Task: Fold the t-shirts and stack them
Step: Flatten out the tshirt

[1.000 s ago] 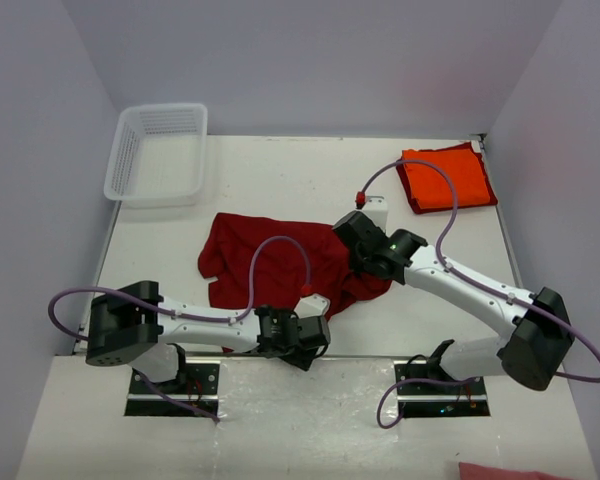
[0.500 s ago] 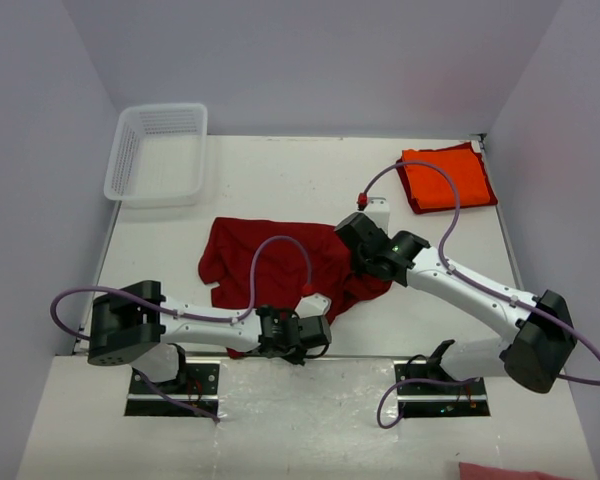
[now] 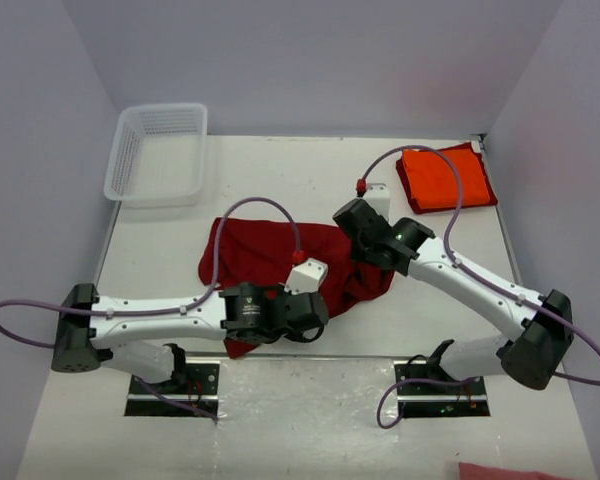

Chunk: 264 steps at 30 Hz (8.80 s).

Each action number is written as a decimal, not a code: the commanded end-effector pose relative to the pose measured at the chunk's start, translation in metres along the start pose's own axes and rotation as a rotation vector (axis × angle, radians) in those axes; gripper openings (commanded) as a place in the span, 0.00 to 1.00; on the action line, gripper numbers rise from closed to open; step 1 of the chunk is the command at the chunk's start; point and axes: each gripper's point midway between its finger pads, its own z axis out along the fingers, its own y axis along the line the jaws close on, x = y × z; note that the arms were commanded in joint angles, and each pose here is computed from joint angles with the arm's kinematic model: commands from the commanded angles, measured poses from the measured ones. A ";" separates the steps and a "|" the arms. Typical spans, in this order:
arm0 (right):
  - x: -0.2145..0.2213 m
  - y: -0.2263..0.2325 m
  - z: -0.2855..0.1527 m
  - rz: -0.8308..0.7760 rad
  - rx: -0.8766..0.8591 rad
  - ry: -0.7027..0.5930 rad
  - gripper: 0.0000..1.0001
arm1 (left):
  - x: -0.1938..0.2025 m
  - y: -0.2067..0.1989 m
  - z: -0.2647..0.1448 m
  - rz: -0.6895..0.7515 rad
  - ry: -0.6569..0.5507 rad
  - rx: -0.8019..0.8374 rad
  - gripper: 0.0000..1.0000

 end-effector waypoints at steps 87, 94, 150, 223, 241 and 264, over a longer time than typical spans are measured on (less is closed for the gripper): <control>-0.398 -0.153 -0.335 -0.075 0.130 -1.237 0.00 | -0.422 0.324 -0.234 -0.236 -0.959 -0.498 0.00; -0.414 -0.157 -0.310 -0.103 0.164 -1.216 0.00 | -0.435 0.376 -0.239 -0.243 -0.976 -0.548 0.00; -0.431 -0.102 -0.322 -0.187 0.071 -1.321 0.00 | -0.471 0.359 -0.252 -0.183 -1.133 -0.302 0.00; -0.301 -0.114 -0.446 -0.079 -0.179 -1.227 0.00 | -0.283 0.166 -0.454 -0.036 -1.336 0.037 0.00; -0.390 -0.067 -0.326 -0.209 -0.084 -1.323 0.00 | -0.373 0.322 -0.267 -0.185 -1.125 -0.304 0.00; -0.332 -0.099 -0.415 -0.272 -0.141 -1.402 0.00 | -0.378 0.269 -0.336 -0.044 -1.303 -0.177 0.00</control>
